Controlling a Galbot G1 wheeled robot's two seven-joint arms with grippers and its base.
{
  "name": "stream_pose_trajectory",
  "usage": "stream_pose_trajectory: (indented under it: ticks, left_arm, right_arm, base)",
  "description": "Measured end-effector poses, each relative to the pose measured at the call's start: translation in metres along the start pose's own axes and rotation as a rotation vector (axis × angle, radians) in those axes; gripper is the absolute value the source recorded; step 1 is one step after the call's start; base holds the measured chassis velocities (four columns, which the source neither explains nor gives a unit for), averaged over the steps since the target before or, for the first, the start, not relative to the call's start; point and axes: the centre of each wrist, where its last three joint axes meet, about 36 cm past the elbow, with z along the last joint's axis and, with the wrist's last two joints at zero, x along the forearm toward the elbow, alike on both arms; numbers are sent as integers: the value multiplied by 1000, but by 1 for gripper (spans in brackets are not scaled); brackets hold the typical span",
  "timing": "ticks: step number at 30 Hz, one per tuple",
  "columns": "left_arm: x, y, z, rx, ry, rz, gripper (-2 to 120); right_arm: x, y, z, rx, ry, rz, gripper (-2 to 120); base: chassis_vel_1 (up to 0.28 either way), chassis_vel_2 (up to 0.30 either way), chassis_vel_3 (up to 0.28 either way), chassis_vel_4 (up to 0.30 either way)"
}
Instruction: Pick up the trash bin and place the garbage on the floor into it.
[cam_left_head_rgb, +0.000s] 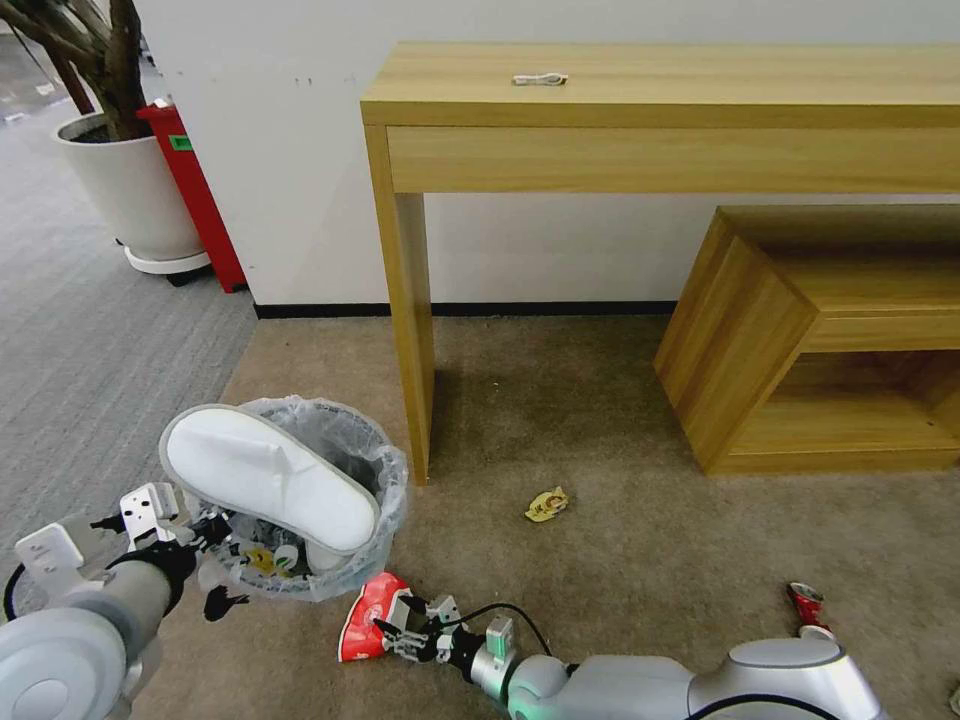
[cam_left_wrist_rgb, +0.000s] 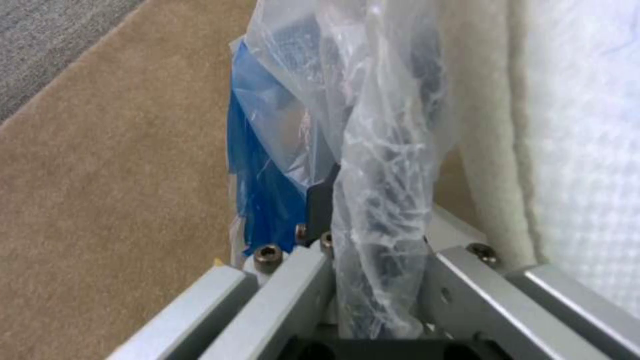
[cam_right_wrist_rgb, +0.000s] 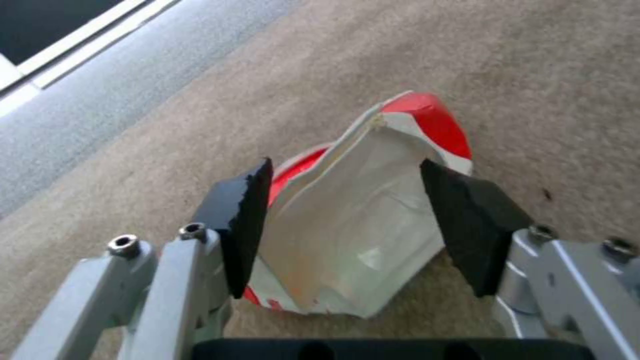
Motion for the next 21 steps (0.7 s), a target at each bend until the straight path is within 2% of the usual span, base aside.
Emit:
stream_pose_trajectory:
  ticks: [11, 21]
  left_arm:
    - [1, -4, 3, 6, 7, 17, 0]
    - [0, -5, 3, 8, 7, 24, 0]
  right_arm:
    - [12, -11, 5, 20, 13, 20, 53]
    - [13, -12, 8, 29, 20, 19, 49]
  base:
    - [0, 0, 0, 0]
    - [0, 0, 0, 0]
